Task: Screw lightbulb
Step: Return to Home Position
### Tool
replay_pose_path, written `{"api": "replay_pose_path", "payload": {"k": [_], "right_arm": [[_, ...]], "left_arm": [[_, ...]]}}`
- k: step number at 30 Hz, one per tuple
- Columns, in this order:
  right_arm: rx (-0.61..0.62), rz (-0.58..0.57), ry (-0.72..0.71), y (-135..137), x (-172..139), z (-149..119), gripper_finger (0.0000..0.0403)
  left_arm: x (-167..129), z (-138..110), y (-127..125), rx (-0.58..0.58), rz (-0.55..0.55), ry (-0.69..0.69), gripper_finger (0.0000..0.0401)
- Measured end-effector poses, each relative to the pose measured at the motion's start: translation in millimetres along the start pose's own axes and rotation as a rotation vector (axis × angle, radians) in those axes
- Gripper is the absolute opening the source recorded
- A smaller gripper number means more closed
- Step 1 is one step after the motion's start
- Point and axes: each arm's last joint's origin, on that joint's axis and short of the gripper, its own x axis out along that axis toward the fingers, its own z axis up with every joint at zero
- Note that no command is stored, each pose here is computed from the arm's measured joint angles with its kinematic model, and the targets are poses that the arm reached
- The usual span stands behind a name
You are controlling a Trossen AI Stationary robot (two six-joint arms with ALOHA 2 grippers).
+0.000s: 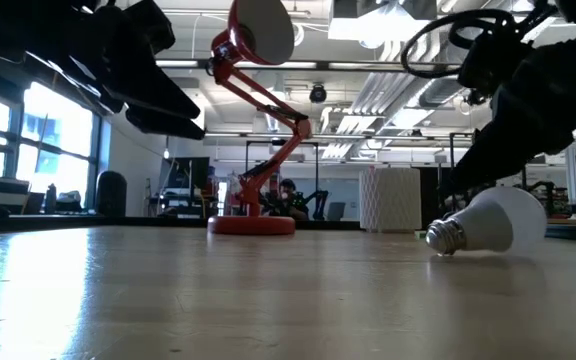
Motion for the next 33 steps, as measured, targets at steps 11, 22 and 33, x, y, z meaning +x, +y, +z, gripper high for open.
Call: {"api": "replay_pose_path", "payload": {"k": [11,22,33], "right_arm": [[-0.153,-0.112,0.133,11.2,-22.4,28.7,0.0325],[-0.135,-0.183,0.335,9.3,-44.4,7.3,0.0305],[-0.168,-0.144,0.266,18.1,-22.5,11.9,0.0302]], "left_arm": [[14.8,-8.9,-3.2,0.008,0.01,0.03,0.0337],[17.0,-10.4,-3.7,-0.012,0.011,0.035,0.0337],[17.1,-9.3,-3.0,-0.025,0.033,0.02,0.0337]]}}
